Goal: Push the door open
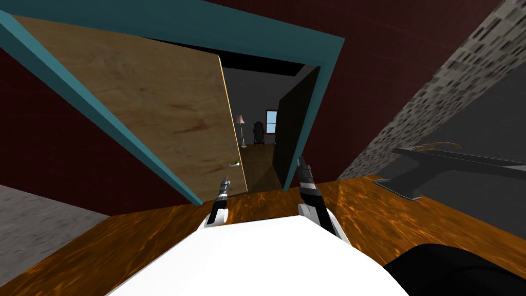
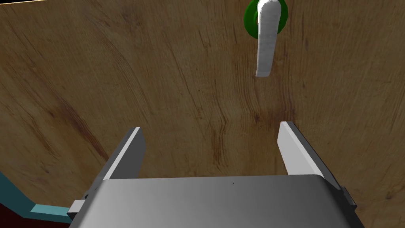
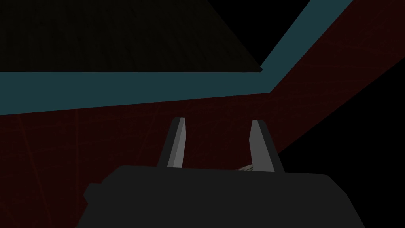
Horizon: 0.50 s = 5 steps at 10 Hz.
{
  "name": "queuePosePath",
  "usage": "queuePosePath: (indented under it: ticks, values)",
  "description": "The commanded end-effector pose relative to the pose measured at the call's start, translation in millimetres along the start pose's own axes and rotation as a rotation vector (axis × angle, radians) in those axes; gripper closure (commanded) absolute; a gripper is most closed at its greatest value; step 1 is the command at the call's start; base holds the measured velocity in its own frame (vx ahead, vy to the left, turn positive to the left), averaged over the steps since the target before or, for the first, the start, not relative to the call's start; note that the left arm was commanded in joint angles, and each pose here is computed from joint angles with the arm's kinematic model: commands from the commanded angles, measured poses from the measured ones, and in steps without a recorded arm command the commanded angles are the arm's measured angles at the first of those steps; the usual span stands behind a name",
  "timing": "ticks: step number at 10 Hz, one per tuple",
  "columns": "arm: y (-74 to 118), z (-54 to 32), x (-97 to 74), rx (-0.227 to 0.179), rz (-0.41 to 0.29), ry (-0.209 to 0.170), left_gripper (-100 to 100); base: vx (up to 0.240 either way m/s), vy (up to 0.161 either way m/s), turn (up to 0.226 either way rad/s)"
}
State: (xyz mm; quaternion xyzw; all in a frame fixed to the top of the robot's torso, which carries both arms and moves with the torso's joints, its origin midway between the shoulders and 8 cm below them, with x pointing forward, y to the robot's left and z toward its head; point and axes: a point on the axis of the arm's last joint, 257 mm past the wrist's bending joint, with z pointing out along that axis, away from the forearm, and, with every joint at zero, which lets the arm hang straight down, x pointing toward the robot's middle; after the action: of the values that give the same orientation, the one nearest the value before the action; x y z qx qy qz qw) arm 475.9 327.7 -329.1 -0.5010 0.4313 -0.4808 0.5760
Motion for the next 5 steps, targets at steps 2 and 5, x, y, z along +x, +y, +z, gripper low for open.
queuePosePath:
  ticks: [2,5]
  values:
    - [17.4,-3.6,1.3,-0.034,-0.003,-0.004,-100,0.027,0.11,-0.117]
    - [32.9,-7.0,2.0,-0.066,-0.006,-0.008,-100,0.014,0.108,-0.125]
